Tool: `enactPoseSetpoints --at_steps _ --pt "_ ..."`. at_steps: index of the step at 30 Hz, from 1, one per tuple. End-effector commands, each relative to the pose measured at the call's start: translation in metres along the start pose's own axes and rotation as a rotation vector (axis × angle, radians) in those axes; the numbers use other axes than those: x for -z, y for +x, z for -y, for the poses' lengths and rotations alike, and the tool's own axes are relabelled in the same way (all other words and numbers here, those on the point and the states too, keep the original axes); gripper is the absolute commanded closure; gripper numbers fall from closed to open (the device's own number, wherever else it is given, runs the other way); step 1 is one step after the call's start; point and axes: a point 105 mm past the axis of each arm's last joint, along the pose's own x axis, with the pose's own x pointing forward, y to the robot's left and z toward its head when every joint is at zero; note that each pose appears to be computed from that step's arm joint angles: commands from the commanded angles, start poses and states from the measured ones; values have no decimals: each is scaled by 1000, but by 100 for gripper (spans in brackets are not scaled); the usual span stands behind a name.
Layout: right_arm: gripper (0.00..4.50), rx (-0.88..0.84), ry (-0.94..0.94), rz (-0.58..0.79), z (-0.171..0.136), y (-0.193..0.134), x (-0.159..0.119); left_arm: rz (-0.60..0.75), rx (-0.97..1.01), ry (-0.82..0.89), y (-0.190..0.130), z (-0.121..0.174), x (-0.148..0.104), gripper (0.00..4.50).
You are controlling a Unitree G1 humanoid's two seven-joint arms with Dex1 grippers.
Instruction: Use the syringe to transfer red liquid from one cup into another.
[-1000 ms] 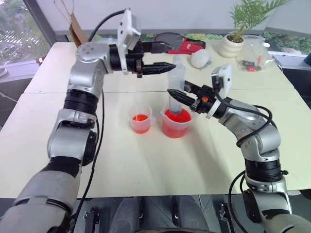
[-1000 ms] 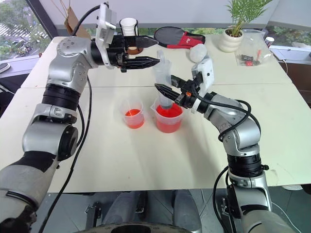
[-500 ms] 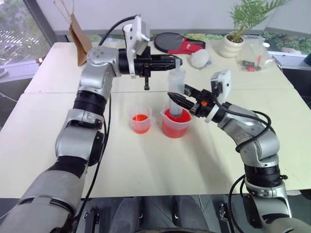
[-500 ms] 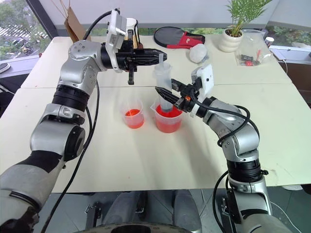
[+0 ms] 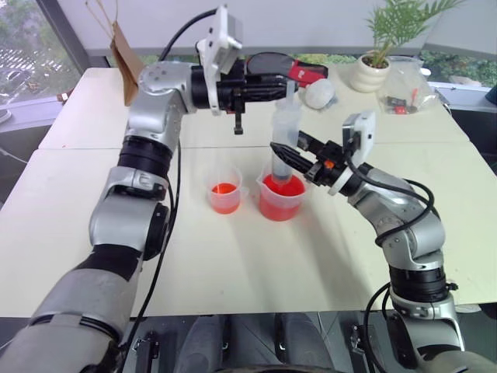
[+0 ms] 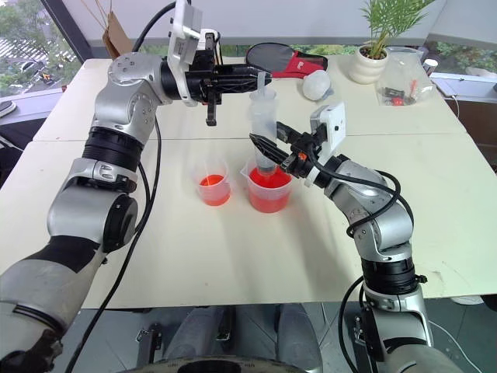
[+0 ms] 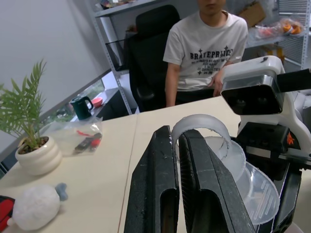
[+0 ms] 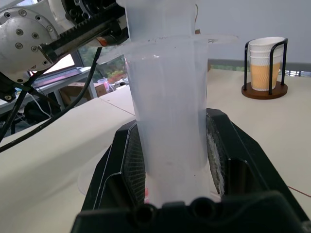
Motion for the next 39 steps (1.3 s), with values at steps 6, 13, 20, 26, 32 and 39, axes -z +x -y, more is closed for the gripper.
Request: enactPoseSetpoints --at_steps 6,13,20,26,32,39 --pt "313 -109 6 -36 -25 5 11 121 -109 138 -5 -20 -53 443" --pt "313 -53 -22 -8 -12 3 -2 36 -34 103 -12 -5 -37 146" --pt "313 34 -35 74 8 -3 -39 -78 -19 -6 -54 8 -23 51" --pt "313 61 -40 74 18 -7 -47 -124 -60 -219 -104 26 -15 51" --pt "313 55 -23 85 26 -5 -58 -130 -253 -219 -136 20 -16 51" --pt "313 -181 11 200 -10 27 -116 -134 -392 -172 -151 21 -12 51"
